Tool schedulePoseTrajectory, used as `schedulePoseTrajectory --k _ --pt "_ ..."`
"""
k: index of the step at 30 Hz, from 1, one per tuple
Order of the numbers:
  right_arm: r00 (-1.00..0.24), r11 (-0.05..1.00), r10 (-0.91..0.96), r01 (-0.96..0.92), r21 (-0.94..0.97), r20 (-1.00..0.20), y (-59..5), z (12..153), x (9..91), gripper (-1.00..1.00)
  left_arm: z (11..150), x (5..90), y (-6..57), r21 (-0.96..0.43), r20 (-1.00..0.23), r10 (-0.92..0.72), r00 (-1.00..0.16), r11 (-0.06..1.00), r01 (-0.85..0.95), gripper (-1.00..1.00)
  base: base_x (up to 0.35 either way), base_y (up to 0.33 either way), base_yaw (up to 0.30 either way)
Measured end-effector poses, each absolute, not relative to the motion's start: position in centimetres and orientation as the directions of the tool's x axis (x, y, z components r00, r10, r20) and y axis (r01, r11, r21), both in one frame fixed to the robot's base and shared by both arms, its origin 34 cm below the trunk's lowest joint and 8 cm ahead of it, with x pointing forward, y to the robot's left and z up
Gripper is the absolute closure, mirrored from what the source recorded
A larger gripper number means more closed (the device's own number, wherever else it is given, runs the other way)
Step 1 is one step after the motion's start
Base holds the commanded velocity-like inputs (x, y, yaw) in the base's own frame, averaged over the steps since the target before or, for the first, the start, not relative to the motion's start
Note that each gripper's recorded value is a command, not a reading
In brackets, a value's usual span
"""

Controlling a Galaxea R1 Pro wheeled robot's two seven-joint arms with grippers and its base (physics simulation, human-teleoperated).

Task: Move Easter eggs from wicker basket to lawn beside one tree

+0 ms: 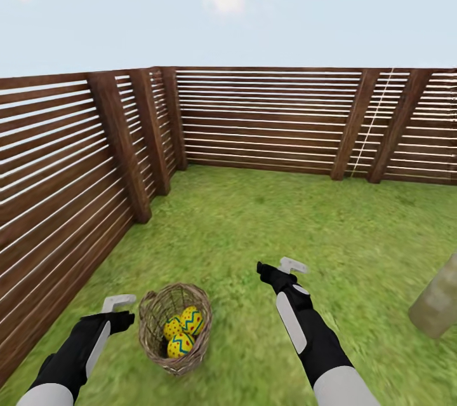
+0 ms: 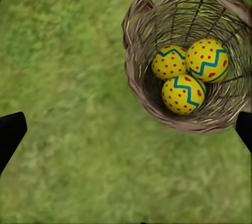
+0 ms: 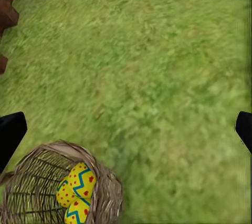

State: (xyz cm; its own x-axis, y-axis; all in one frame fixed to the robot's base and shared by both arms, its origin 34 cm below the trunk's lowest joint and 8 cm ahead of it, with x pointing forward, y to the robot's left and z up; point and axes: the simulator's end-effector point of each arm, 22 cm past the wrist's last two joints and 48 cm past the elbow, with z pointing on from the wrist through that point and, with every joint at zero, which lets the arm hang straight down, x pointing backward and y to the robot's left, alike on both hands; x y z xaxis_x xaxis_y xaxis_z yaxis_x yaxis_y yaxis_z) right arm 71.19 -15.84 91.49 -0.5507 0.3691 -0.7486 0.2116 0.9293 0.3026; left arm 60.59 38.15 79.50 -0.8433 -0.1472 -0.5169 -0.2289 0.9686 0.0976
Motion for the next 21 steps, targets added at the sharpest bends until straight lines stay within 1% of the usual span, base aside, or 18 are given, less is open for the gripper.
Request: schedulePoseTrajectory --k 9,16,21 --pt "-0.551 0.929 0.369 0.212 0.303 -0.749 -15.83 91.47 71.21 -1.00 79.48 60.62 38.11 0.097 -0.517 -0.146 -0.843 0.969 -0.228 -1.00 0.022 0.020 -0.280" --pt "-0.551 0.929 0.369 0.211 0.303 -0.749 -15.82 91.48 71.20 -1.00 79.49 60.61 38.10 0.098 -0.517 -0.146 -0.844 0.969 -0.227 -1.00 0.029 0.201 -0.280" --pt "-0.550 0.929 0.370 0.211 0.303 -0.749 -15.79 91.49 71.20 -1.00 79.49 60.61 38.11 0.098 -0.517 -0.145 -0.844 0.969 -0.227 -1.00 0.084 0.108 -0.280"
